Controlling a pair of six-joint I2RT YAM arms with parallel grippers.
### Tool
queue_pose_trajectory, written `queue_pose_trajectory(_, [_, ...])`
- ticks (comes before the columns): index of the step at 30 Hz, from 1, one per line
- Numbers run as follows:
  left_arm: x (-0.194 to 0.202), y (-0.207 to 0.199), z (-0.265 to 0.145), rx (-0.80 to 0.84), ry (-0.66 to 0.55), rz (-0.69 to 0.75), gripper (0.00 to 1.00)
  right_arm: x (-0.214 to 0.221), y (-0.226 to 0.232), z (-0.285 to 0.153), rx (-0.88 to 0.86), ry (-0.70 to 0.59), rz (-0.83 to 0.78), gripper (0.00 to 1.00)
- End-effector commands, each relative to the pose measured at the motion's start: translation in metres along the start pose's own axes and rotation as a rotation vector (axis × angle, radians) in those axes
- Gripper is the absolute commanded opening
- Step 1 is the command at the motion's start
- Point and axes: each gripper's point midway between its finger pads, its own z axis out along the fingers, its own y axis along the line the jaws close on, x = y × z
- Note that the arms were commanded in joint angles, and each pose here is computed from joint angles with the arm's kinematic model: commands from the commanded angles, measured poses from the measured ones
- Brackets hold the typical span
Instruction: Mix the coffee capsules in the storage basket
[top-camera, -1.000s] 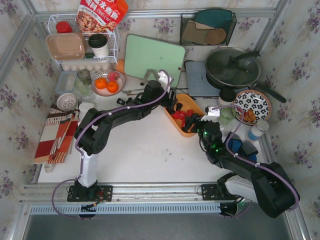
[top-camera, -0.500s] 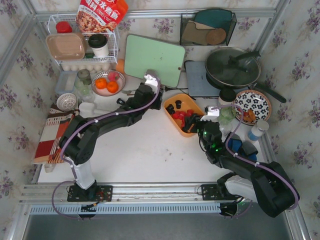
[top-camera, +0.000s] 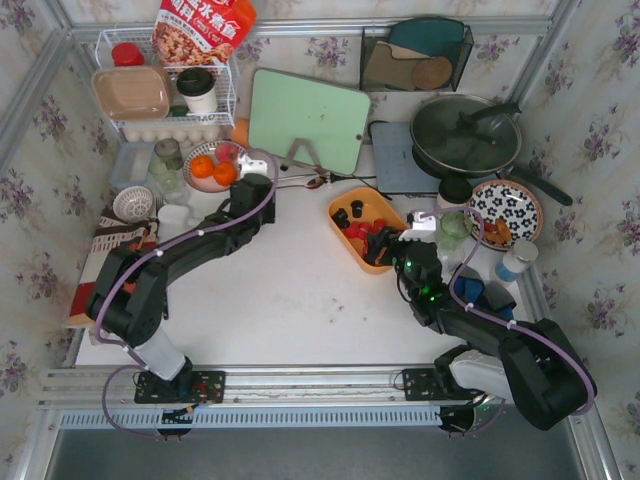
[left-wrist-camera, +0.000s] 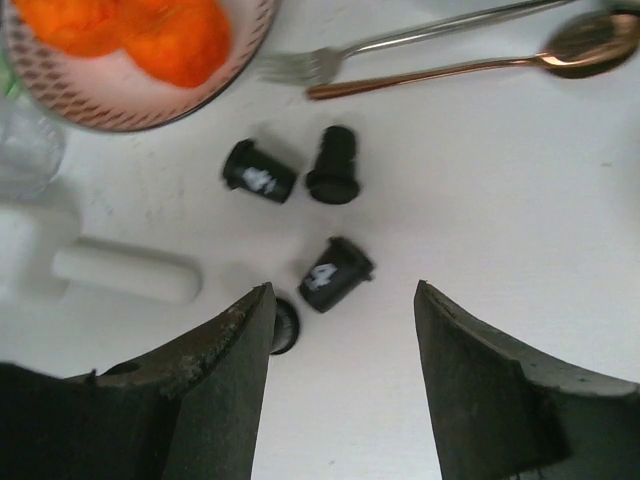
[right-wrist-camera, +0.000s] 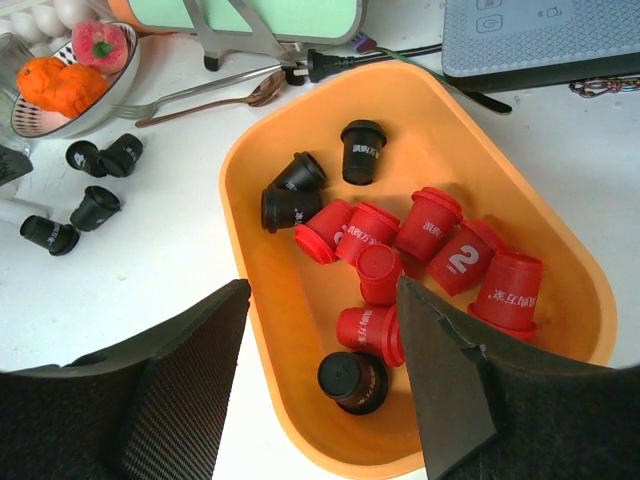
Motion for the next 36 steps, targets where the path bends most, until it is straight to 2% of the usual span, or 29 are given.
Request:
queue_pose_trajectory(1, [0.024, 0.04, -0.007, -0.141, 0.119, -0.063, 0.61, -0.009, 0.006, 0.003, -0.022, -0.028, 0.01, 0.68])
queue_pose_trajectory(6, [0.053, 0.062, -0.012, -0.181, 0.26, -0.144, 0.61, -0.007, 0.008, 0.003, -0.03, -0.019, 0.01, 0.68])
queue_pose_trajectory(13, [0.079, 0.073, -0.008, -0.217, 0.348, -0.175, 0.61, -0.005, 0.012, 0.003, -0.053, -0.008, 0.006, 0.68])
queue_pose_trajectory(19, [0.083, 0.07, -0.001, -0.188, 0.378, -0.216, 0.6, -0.004, 0.013, 0.004, -0.059, -0.003, 0.004, 0.68])
queue_pose_trajectory(32, [0.086, 0.062, 0.016, -0.152, 0.415, -0.209, 0.6, -0.001, 0.015, 0.005, -0.067, 0.007, 0.005, 0.68])
queue_pose_trajectory(33, [0.087, 0.063, 0.018, -0.148, 0.424, -0.208, 0.58, -0.002, 0.015, 0.005, -0.066, 0.006, 0.004, 0.68])
queue_pose_trajectory(36, [0.089, 0.063, 0.023, -0.143, 0.437, -0.21, 0.4, -0.002, 0.015, 0.005, -0.07, 0.006, 0.003, 0.68])
